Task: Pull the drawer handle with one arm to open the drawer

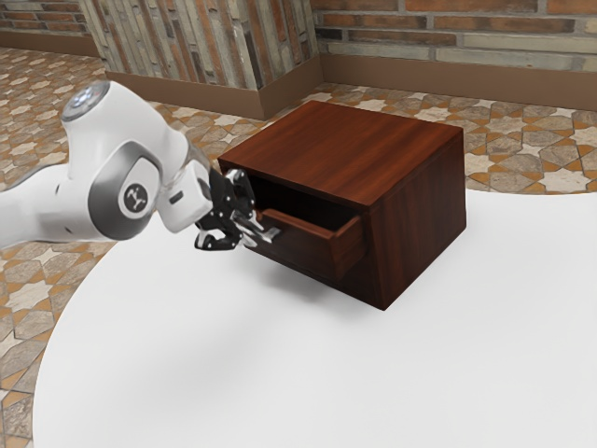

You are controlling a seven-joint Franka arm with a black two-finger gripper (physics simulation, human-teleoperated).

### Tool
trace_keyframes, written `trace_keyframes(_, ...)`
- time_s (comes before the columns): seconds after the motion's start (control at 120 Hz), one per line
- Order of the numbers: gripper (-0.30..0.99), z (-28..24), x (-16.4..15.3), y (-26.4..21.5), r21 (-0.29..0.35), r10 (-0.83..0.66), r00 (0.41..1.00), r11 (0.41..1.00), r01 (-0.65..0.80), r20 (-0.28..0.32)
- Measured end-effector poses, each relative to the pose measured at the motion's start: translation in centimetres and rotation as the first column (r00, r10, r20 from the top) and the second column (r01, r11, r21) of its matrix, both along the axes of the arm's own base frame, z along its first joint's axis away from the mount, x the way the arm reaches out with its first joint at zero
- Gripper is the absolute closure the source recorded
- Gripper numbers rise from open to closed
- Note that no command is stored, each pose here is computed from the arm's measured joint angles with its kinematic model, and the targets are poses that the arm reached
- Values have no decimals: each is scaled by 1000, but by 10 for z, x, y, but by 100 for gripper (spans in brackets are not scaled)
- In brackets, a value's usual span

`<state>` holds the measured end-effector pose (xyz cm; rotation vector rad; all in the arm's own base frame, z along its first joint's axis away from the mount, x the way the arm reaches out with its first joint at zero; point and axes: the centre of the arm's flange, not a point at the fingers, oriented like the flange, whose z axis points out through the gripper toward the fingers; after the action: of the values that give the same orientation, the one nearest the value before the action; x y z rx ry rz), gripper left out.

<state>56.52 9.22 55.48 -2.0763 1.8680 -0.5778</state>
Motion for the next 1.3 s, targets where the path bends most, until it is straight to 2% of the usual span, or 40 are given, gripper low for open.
trace_keyframes(0.692, 63, 5, -25, 10, -12, 21, 1000, 1000, -21, 6)
trace_keyframes(1.3, 63, 4, -61, 22, -29, 51, 999, 998, -51, 7)
